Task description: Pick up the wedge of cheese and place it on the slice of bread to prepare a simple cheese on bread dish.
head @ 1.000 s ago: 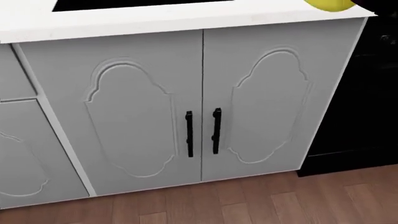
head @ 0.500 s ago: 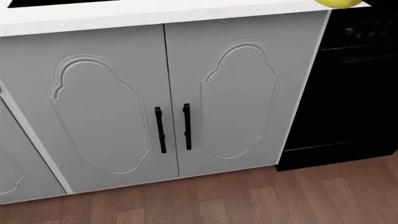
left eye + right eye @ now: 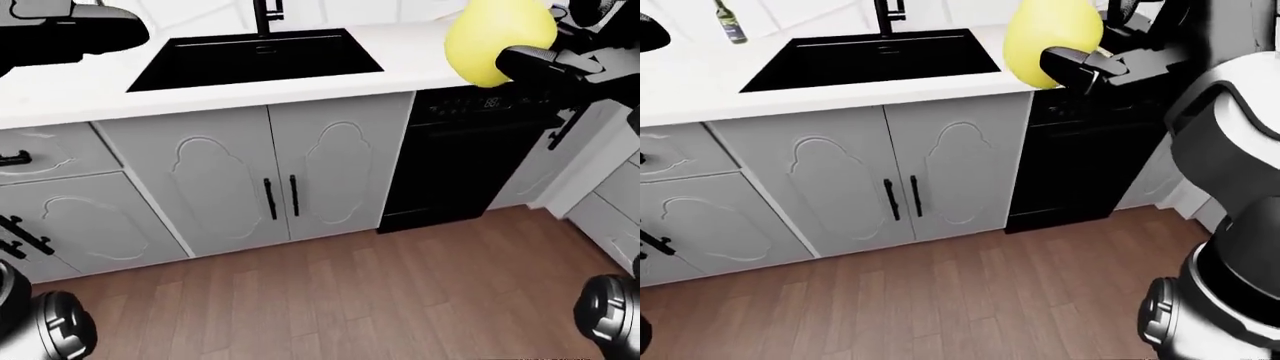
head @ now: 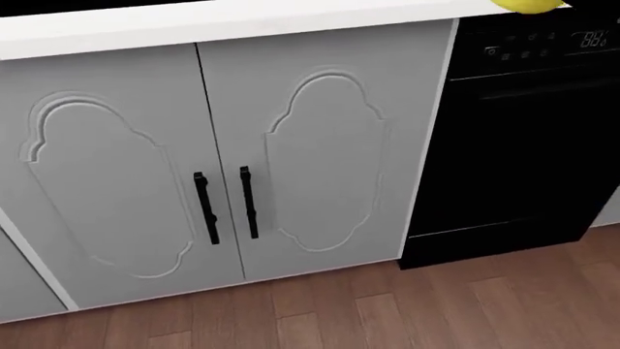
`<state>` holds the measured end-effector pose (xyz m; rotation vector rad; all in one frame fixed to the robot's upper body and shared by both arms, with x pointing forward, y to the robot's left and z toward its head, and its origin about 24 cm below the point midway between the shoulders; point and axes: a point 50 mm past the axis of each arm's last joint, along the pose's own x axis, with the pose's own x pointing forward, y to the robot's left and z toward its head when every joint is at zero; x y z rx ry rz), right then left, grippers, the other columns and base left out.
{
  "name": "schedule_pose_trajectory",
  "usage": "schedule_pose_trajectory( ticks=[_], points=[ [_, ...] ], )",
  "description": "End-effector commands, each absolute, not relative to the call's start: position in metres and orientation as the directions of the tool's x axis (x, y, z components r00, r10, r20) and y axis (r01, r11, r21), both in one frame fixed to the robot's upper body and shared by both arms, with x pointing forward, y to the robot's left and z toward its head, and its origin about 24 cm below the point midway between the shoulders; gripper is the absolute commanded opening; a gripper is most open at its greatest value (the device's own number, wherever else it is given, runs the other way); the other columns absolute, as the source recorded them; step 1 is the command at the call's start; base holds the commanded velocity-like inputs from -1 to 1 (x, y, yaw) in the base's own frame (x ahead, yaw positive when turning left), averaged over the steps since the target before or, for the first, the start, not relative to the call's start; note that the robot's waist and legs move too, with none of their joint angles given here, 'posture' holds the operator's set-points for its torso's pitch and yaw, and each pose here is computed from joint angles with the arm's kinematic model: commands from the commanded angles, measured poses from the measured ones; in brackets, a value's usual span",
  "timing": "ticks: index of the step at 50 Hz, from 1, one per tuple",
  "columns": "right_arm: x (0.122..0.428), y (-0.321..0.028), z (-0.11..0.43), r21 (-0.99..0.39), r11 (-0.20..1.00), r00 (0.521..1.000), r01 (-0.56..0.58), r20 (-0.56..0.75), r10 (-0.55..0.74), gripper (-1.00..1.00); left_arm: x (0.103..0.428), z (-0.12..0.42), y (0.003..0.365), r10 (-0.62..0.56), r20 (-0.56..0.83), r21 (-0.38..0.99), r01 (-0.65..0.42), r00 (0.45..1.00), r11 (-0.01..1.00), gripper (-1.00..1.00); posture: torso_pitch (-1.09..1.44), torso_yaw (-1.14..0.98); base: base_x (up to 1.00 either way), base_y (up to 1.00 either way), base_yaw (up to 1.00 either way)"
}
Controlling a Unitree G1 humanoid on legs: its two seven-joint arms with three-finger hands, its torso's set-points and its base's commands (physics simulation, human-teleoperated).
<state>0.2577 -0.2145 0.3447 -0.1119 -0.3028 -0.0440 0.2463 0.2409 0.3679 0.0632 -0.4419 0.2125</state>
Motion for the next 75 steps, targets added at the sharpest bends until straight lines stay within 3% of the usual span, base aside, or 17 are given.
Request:
schedule_pose_trajectory(
  ticks=[1, 75],
  points=[
    [0.248, -0.22, 0.362, -0.081, 0.992, 0.918, 0.096, 0.393, -0.057, -1.0, 0.238, 0.38, 0.237, 0.173, 0.488, 0.012, -0.206, 0.855, 0.979, 1.0, 0.0, 0.0, 0.0, -0.27, 0.0],
    [0.264, -0.206, 0.35, -0.129, 0.99, 0.934, 0.057, 0.358, -0.007, -1.0, 0.248, 0.375, 0.247, 0.198, 0.483, -0.018, -0.216, 0.853, 0.976, 1.0, 0.0, 0.0, 0.0, -0.28, 0.0]
  ],
)
